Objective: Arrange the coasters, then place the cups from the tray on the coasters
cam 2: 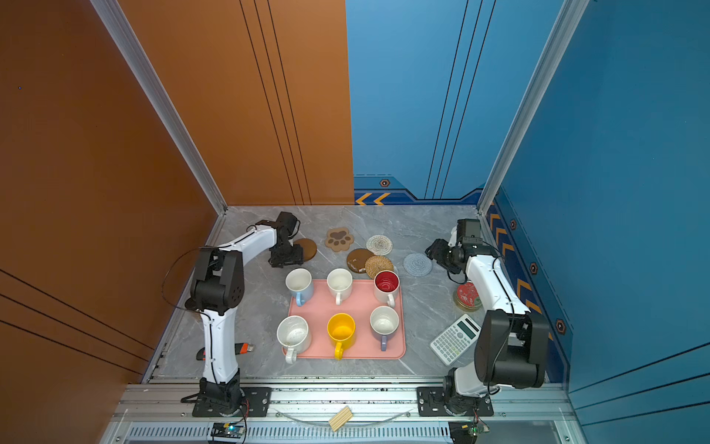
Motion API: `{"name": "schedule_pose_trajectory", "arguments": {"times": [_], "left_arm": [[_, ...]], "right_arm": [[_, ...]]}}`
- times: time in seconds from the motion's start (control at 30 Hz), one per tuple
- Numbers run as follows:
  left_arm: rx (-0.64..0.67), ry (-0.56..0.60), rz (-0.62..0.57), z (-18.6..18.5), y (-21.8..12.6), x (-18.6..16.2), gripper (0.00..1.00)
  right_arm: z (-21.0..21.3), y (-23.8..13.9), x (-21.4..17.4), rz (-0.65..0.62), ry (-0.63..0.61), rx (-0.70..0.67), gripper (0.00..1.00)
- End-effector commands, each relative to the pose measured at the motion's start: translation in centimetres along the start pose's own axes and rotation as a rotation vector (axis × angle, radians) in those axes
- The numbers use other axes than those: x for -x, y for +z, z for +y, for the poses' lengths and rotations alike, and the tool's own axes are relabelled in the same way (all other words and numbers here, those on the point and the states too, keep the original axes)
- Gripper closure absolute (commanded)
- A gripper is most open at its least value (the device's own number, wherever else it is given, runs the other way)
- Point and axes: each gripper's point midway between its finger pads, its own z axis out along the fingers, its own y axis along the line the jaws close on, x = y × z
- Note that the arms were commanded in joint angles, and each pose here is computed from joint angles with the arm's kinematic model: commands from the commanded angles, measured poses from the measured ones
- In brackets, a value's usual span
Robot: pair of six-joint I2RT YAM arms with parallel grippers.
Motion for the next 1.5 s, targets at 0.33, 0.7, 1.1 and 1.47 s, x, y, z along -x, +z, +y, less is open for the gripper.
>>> {"name": "schedule_pose_trajectory", "arguments": {"times": [0.33,0.7,1.1,1.47], "left_arm": [[-0.044,-0.017,-0.094,-0.2,-4.1,2.4,0.29],[-0.166,0.078,-0.253,-4.6,-11.4,5.1,0.27],[-0.174,0.277,-0.269,-13.5,-9.6,7.5,0.26],[-0.109,0.222,-0.298,-16.4,-5.0,8.9,0.27]], "right_arm": [[0.5,-0.2,-0.2,0.013,0.016,0.007,0.37],[2.1,0.5,-0.8,0.037,-0.012,0.028,0.37],[4.6,0.7,-1.4,0.016,0.006,0.115,0.36],[3.7,0.0,-3.1,-0.002,0.046,0.128,0.36]]}}
